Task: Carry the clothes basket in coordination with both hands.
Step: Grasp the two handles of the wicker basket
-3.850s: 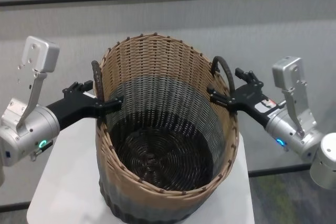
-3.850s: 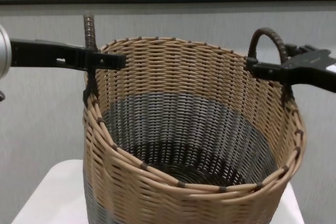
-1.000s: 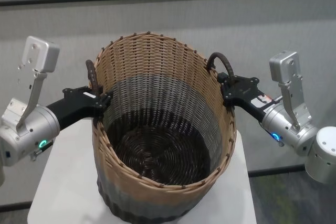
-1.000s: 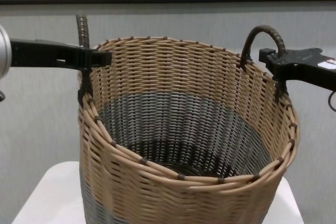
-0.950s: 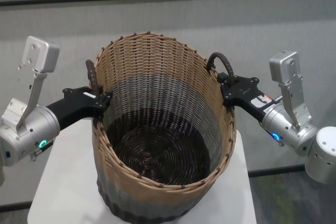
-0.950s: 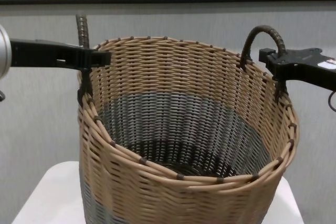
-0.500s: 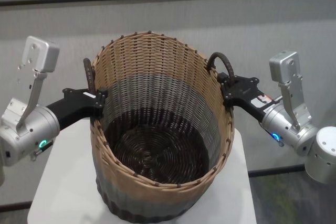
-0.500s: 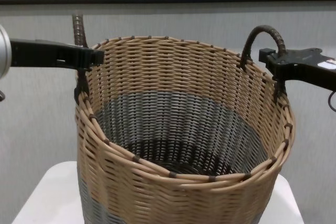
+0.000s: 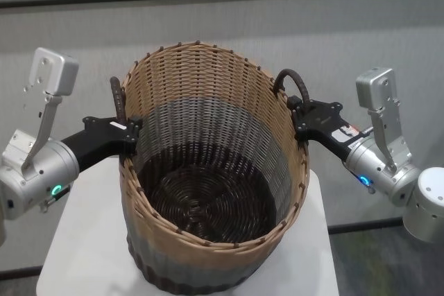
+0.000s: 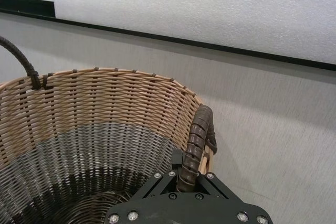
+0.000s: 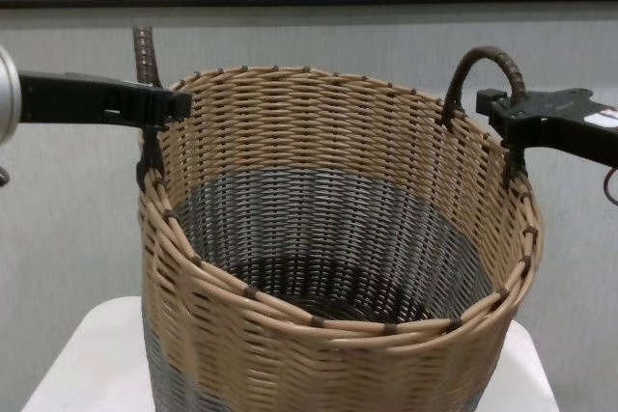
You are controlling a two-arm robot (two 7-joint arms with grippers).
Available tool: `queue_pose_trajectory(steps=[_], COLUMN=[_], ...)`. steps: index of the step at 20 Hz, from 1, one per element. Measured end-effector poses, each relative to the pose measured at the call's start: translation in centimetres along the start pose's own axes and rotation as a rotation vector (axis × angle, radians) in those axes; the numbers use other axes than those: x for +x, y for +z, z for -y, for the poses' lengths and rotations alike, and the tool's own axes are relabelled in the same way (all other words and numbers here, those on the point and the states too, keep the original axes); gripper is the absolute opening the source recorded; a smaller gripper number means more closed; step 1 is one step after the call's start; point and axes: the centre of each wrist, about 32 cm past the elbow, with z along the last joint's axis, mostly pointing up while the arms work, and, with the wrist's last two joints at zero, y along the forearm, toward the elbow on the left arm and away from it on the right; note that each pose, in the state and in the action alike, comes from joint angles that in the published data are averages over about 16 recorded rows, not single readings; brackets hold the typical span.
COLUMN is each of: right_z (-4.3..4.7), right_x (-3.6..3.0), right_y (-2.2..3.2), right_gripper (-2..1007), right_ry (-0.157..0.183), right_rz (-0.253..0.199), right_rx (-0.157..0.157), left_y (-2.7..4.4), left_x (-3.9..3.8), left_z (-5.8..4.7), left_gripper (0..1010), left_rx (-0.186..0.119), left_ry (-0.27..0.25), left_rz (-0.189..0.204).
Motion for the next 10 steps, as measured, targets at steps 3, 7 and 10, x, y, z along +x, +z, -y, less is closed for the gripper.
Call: queue_pose_trajectory(steps=[3, 7, 10], right_z=[0.0, -0.01, -0.02], right_x=[0.0, 0.0, -0.02], right_y=[0.0, 0.0, 0.02], right_gripper=[11, 11, 11], right_ry=[0.0, 0.001, 0.0], right_rz=[0.0, 0.001, 0.005], right_rx=[0.0, 0.001, 0.002], left_y=[0.0, 0.0, 0.01], left_x=[0.0, 0.0, 0.01], left_z=[0.0, 0.0, -0.01], left_gripper=[0, 0, 0], left_rx=[0.0, 0.0, -0.001], left_ry=[0.0, -0.002, -0.005], left_rz=[0.0, 0.001, 0.004])
